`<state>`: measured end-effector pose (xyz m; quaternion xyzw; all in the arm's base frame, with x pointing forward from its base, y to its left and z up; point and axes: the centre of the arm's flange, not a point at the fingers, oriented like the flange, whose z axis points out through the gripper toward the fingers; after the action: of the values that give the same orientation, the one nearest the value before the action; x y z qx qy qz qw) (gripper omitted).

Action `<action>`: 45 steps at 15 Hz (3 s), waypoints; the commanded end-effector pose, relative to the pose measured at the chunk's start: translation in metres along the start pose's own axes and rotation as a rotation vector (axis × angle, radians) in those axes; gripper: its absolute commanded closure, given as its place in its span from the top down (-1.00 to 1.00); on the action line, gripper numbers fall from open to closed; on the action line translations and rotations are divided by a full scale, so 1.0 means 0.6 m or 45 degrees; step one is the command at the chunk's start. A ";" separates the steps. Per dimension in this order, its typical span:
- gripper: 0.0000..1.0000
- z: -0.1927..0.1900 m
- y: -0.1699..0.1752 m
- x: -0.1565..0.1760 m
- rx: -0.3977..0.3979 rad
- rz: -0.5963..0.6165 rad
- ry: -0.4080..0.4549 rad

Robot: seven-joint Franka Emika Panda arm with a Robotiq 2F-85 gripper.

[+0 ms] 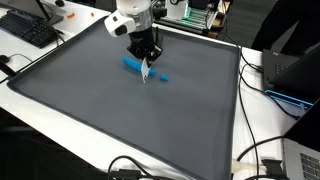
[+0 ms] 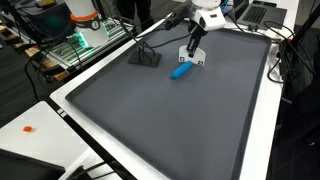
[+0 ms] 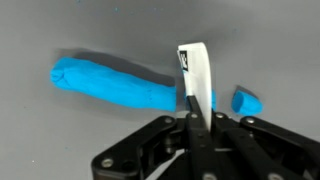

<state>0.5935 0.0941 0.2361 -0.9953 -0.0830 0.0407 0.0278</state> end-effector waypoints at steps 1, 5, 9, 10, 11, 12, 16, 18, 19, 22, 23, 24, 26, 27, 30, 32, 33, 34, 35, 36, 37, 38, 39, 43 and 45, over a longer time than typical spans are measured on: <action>-0.98 0.017 -0.014 -0.008 0.060 -0.022 -0.032; -0.98 -0.002 -0.021 -0.008 0.057 -0.018 -0.031; -0.98 -0.026 -0.017 -0.007 0.022 -0.023 -0.013; -0.98 -0.035 -0.014 -0.008 0.017 -0.021 -0.006; -0.98 -0.045 -0.011 -0.009 0.009 -0.018 0.004; -0.98 -0.054 -0.007 -0.010 0.000 -0.013 0.013; -0.98 -0.079 0.018 -0.011 -0.025 -0.002 0.058; -0.98 -0.078 0.032 -0.012 -0.032 0.023 0.061; -0.98 -0.074 0.040 -0.012 -0.032 0.032 0.059; -0.98 -0.060 0.058 -0.015 -0.040 0.058 0.049; -0.98 -0.057 0.063 -0.016 -0.043 0.067 0.044; -0.98 -0.053 0.067 -0.017 -0.044 0.071 0.039; -0.98 -0.044 0.071 -0.018 -0.039 0.078 0.027; -0.98 -0.039 0.072 -0.018 -0.037 0.079 0.020; -0.98 -0.017 0.073 -0.018 -0.025 0.075 -0.006; -0.98 -0.006 0.072 -0.019 -0.023 0.072 -0.019; -0.98 0.000 0.071 -0.019 -0.024 0.070 -0.026; -0.98 0.004 0.071 -0.020 -0.025 0.069 -0.030; -0.98 0.008 0.070 -0.020 -0.023 0.068 -0.035; -0.98 0.012 0.069 -0.021 -0.022 0.066 -0.039; -0.98 0.015 0.069 -0.021 -0.020 0.066 -0.043; -0.98 0.018 0.068 -0.021 -0.020 0.065 -0.047; -0.98 0.022 0.067 -0.021 -0.019 0.064 -0.051; -0.98 0.032 0.062 -0.022 0.005 0.061 -0.065; -0.98 0.037 0.057 -0.021 0.045 0.056 -0.072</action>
<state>0.5932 0.0542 0.2354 -0.9967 -0.0596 0.0517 0.0201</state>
